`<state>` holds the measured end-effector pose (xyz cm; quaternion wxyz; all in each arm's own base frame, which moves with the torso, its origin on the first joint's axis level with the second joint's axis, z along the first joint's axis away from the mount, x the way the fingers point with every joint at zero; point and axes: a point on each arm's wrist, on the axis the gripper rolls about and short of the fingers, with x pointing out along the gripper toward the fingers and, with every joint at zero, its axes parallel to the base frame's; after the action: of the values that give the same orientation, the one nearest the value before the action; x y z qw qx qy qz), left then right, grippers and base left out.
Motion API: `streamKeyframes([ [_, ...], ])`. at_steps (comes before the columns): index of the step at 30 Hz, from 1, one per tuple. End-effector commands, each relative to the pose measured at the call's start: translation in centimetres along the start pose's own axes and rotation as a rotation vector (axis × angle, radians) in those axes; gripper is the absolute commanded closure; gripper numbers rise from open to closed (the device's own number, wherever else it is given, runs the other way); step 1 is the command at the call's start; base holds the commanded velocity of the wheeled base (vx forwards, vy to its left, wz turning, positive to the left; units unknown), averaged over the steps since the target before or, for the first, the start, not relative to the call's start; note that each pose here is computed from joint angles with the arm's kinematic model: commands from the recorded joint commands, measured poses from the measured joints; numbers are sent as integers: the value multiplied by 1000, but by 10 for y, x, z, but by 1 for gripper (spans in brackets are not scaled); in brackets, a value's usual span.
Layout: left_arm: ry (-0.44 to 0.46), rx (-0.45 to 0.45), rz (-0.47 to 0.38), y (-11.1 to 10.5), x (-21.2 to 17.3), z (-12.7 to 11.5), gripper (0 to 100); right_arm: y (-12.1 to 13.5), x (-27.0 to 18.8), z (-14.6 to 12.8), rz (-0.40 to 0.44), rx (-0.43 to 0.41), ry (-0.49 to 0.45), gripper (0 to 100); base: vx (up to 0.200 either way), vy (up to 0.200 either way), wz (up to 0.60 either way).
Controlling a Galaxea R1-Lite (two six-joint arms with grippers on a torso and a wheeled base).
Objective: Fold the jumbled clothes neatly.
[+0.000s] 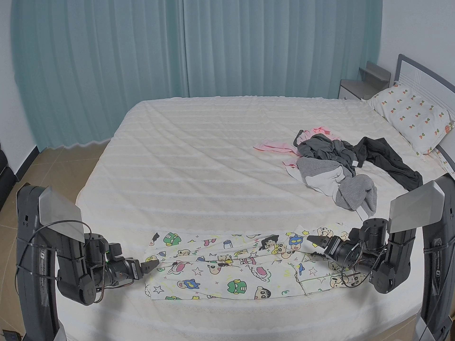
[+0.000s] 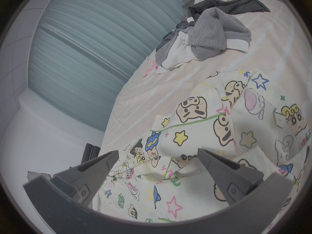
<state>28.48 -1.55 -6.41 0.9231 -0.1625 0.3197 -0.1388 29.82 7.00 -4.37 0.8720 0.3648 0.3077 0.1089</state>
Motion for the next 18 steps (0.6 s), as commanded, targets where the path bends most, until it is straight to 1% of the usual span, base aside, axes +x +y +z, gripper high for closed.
streamKeyframes([
  [1, -81, -100, -45, -12, -17, 24, 0, 1, 1, 0, 8, -7, -4, 0, 0, 0, 0],
  [3, -49, -101, -47, -16, -13, 22, 0, 0, 1, -1, 6, -8, -3, 0, 0, 0, 0],
  [5, 0, -111, -17, -19, -1, 22, 0, 0, 2, -2, 3, -9, 0, 0, 0, 0, 0],
  [6, 3, -111, -14, -19, 0, 22, 0, 0, 2, -2, 3, -9, 0, 0, 0, 0, 0],
  [8, 75, -123, 66, -24, 17, 22, 0, 0, 2, -2, 3, -9, 0, 0, 0, 0, 0],
  [9, 84, -123, 75, -24, 19, 21, 0, 0, 2, -2, 3, -9, 0, 0, 0, 0, 0],
  [10, 117, -130, 109, -27, 27, 23, 0, 0, 2, -2, 3, -9, 0, 0, 0, 0, 0],
  [11, 117, -130, 109, -27, 27, 23, 0, 0, 2, -2, 3, -9, 0, 0, 0, 0, 0],
  [14, 162, -142, 111, -38, 41, 27, 0, -2, 2, -3, -2, -9, 4, 0, 0, 0, 0],
  [16, 159, -134, 103, -44, 46, 29, 0, -2, 2, -3, -3, -9, 3, 0, 0, 0, 0],
  [18, 150, -128, 117, -45, 50, 29, 0, -2, 2, -3, -3, -9, 3, 0, 0, 0, 0],
])
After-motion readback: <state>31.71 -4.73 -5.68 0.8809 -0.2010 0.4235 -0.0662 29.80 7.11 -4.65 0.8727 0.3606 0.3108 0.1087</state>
